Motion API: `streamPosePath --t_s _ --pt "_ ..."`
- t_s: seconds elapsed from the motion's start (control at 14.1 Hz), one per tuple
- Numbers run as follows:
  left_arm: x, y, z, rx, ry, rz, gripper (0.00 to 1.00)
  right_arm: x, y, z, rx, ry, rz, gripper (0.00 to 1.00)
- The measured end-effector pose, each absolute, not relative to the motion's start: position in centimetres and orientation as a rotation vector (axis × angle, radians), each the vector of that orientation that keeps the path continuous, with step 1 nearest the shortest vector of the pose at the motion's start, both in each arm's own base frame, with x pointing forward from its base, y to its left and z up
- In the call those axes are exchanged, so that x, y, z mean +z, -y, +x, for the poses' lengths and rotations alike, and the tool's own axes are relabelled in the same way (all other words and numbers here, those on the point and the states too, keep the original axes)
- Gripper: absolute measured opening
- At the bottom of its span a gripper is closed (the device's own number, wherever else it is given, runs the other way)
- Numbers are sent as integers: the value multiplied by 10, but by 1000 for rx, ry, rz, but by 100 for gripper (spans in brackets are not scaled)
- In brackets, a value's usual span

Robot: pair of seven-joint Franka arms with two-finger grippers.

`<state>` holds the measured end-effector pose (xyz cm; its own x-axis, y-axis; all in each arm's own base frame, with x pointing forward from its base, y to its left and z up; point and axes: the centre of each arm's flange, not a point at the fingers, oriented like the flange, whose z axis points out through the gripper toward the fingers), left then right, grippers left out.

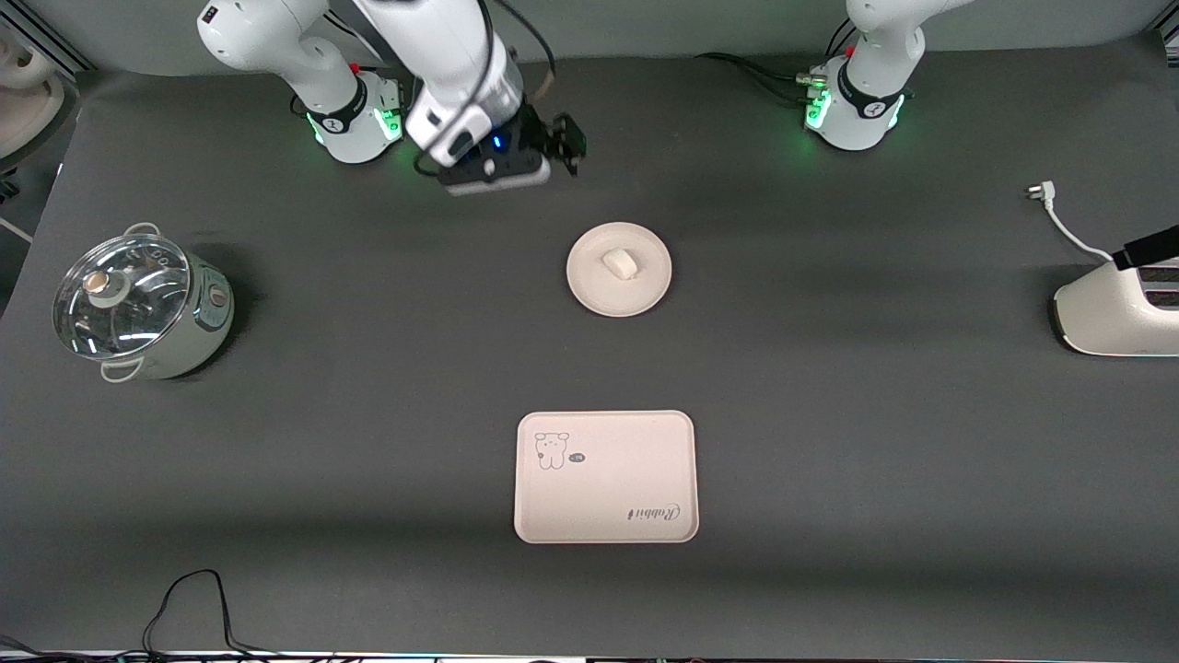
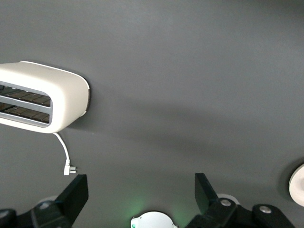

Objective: Place bun in plate and plate on tray
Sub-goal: 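Lower the right gripper to the plate rim and grip it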

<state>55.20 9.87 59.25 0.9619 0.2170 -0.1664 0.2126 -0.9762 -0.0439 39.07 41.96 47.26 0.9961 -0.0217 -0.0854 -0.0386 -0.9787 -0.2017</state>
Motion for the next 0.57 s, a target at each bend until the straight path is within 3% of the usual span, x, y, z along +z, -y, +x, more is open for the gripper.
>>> streamPosePath --t_s 0.21,0.57 --pt "602 -77 541 249 290 -3082 100 386 -433 377 106 -34 -2967 100" --pt "597 -68 531 271 269 -3081 100 285 -443 371 -7 -39 -2975 100"
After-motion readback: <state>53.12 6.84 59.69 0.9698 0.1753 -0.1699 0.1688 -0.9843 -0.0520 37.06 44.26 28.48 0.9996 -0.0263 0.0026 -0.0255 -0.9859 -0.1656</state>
